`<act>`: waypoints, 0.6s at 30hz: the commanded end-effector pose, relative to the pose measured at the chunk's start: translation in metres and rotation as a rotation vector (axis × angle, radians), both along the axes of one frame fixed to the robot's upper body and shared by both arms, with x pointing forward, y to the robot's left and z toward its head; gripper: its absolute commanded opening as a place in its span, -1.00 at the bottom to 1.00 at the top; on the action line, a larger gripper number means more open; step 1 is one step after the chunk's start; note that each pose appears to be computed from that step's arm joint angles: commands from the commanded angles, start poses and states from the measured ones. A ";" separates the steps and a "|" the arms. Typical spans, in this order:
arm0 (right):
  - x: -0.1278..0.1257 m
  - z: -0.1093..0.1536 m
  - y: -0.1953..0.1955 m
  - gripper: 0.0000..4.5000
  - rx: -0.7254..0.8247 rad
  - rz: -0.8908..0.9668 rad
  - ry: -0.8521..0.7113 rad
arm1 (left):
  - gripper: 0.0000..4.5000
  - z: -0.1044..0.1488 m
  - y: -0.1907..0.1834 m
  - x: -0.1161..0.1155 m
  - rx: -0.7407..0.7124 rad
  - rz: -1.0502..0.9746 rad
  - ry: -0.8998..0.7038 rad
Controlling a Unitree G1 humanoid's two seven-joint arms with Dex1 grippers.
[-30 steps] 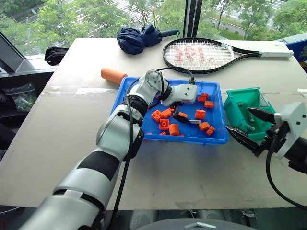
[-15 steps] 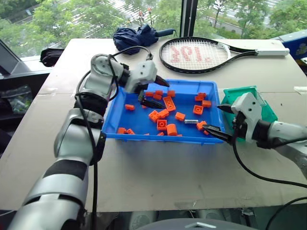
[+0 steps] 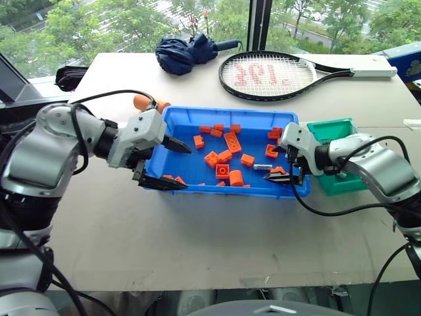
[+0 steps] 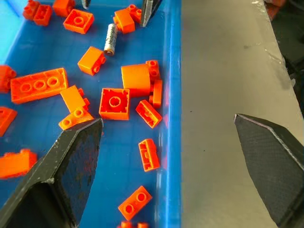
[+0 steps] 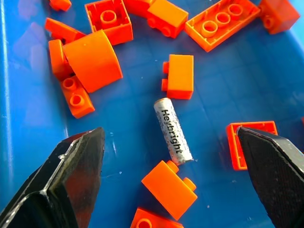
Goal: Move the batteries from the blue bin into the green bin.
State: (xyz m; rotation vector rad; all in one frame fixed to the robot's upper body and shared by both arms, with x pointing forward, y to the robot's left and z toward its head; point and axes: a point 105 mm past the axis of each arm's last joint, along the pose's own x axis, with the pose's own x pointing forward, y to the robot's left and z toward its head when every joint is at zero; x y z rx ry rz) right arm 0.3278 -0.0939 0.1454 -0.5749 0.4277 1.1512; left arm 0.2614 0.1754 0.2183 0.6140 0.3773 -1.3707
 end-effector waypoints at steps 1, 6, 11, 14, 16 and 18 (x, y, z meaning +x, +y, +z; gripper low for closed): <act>0.005 0.008 0.007 1.00 -0.013 0.046 -0.043 | 0.99 0.012 -0.001 -0.010 -0.023 0.047 -0.032; 0.012 -0.006 0.016 0.70 -0.087 0.089 -0.041 | 1.00 0.012 -0.006 -0.019 -0.051 0.101 -0.020; 0.015 -0.014 0.018 -0.30 -0.136 0.110 -0.040 | 1.00 0.013 -0.007 -0.019 -0.048 0.123 -0.022; 0.015 -0.015 0.019 -0.95 -0.148 0.123 -0.044 | 1.00 0.015 -0.009 -0.018 -0.050 0.121 -0.025; 0.014 -0.012 0.020 -0.98 -0.141 0.127 -0.055 | 1.00 0.016 -0.012 -0.018 -0.052 0.113 -0.027; 0.012 -0.002 0.020 -0.98 -0.118 0.125 -0.072 | 1.00 0.018 -0.015 -0.018 -0.058 0.098 -0.029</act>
